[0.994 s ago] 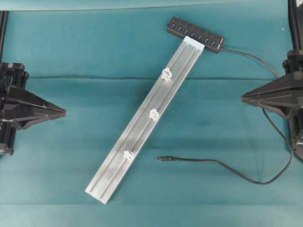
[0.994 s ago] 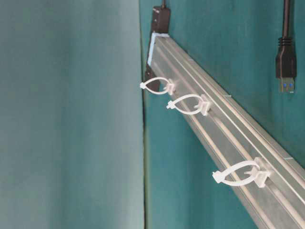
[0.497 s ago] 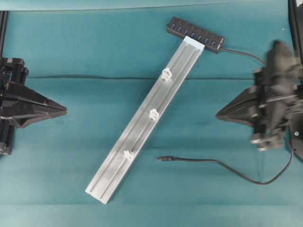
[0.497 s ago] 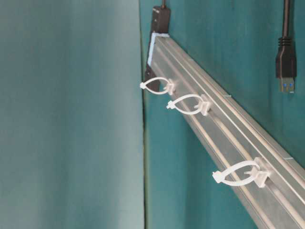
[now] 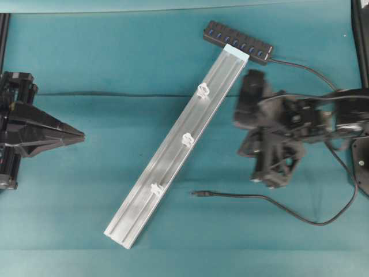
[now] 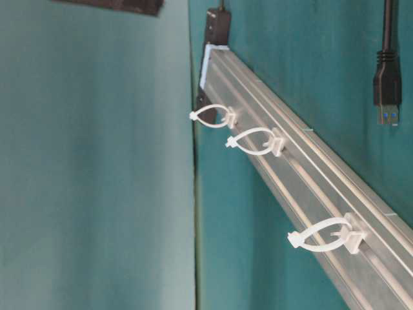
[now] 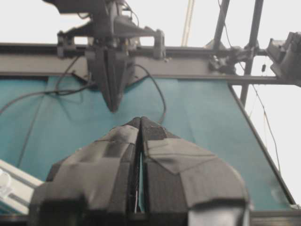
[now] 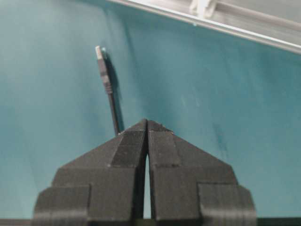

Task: Pass the USB cable through three rings with both arms.

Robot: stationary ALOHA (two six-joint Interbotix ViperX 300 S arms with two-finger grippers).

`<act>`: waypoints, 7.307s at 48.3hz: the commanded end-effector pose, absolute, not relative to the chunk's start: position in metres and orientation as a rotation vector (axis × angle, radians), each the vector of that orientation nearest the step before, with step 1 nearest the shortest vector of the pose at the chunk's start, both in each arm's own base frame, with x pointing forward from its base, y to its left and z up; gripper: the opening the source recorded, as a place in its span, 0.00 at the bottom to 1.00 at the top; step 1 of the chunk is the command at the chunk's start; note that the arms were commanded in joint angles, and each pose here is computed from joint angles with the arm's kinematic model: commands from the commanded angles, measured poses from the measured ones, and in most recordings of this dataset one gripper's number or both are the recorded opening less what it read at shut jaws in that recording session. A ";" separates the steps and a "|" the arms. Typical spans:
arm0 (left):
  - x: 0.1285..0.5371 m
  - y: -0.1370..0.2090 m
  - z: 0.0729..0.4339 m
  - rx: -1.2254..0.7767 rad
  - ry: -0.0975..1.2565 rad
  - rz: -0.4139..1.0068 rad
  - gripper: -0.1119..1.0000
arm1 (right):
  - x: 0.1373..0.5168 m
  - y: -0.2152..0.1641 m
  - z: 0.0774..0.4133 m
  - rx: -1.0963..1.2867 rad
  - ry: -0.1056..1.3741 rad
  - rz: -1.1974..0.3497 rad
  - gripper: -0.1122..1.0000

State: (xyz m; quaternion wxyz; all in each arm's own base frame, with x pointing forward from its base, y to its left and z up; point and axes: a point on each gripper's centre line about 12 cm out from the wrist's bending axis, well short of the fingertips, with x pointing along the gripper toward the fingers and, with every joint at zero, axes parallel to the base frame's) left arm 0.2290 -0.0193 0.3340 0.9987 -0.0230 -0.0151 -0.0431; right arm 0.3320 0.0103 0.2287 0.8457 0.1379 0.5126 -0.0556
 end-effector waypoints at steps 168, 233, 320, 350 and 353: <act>0.235 -0.022 0.351 -0.029 -0.066 -0.096 0.09 | 0.371 0.071 0.080 0.105 1.418 -0.009 0.17; 0.209 -0.019 0.364 -0.040 -0.066 -0.094 0.09 | 0.353 -0.088 0.299 0.069 1.310 -0.126 0.17; 0.254 -0.017 0.391 -0.042 -0.065 -0.070 0.09 | 0.342 -0.204 0.180 -0.683 1.348 0.288 0.17; 0.254 -0.014 0.391 -0.043 -0.062 -0.056 0.09 | 0.357 -0.203 0.149 -0.739 1.330 0.352 0.17; 0.254 -0.013 0.392 -0.043 -0.065 -0.055 0.09 | 0.359 -0.201 0.146 -0.733 1.327 0.356 0.17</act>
